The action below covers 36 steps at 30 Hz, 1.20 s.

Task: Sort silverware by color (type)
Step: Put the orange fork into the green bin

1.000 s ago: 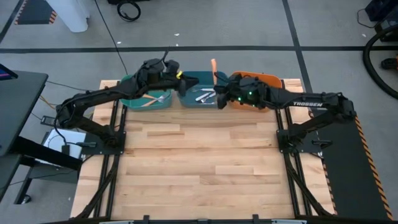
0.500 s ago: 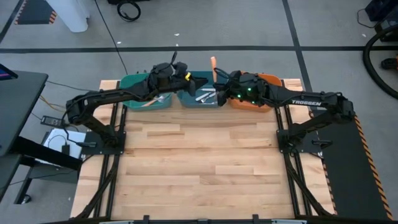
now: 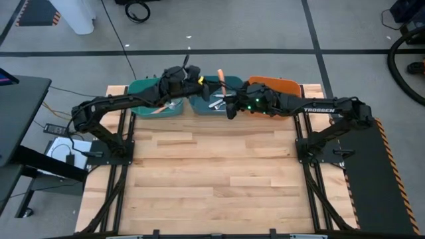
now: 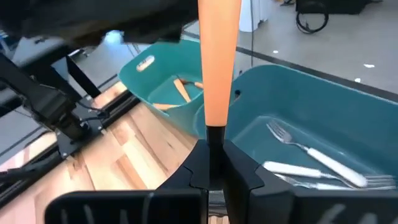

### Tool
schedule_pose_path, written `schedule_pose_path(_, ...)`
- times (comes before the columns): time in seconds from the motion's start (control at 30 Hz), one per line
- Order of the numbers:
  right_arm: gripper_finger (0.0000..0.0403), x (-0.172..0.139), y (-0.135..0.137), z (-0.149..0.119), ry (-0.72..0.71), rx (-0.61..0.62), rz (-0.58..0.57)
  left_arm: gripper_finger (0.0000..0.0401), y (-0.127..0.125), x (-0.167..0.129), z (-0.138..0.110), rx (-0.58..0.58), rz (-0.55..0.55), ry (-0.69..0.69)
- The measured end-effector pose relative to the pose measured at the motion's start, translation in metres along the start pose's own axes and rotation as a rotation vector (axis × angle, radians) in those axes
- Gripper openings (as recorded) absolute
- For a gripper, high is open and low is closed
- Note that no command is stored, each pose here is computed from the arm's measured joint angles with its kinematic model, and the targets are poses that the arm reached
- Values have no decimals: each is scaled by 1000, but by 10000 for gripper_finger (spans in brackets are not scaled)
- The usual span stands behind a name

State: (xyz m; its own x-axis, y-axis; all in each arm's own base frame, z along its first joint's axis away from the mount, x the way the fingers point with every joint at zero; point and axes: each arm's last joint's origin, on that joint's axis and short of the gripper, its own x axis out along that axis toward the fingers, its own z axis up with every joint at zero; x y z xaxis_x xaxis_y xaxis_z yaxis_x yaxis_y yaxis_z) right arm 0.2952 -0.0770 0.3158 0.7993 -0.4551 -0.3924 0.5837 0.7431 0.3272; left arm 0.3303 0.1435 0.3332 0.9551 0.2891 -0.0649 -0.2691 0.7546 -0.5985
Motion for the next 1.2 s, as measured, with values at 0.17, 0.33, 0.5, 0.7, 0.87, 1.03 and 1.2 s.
schedule_pose_path(0.17, 23, 11, 5, -9, 45, 10, 37, 110, 4, -1, 2, 1, 15, -5)
schedule_pose_path(0.33, 23, 14, 5, -11, 54, 7, 41, 104, 9, 1, 2, 28, 32, 3)
schedule_pose_path(0.5, 29, 15, 3, -11, 57, 5, 34, 57, 8, 1, 2, 88, 28, 5)
schedule_pose_path(0.7, 44, 16, 0, -9, 75, 16, 75, 57, 10, 0, 4, 100, 26, 0)
schedule_pose_path(0.87, 71, 16, 0, -8, 73, 16, 76, 57, 13, 0, 6, 152, 34, -4)
schedule_pose_path(1.03, 103, 10, 1, -4, 63, 18, 99, 57, 28, -8, 18, 194, 58, 14)
schedule_pose_path(1.2, 116, -9, -2, 9, 10, 16, 119, 57, 44, -49, 43, 359, 185, 108)
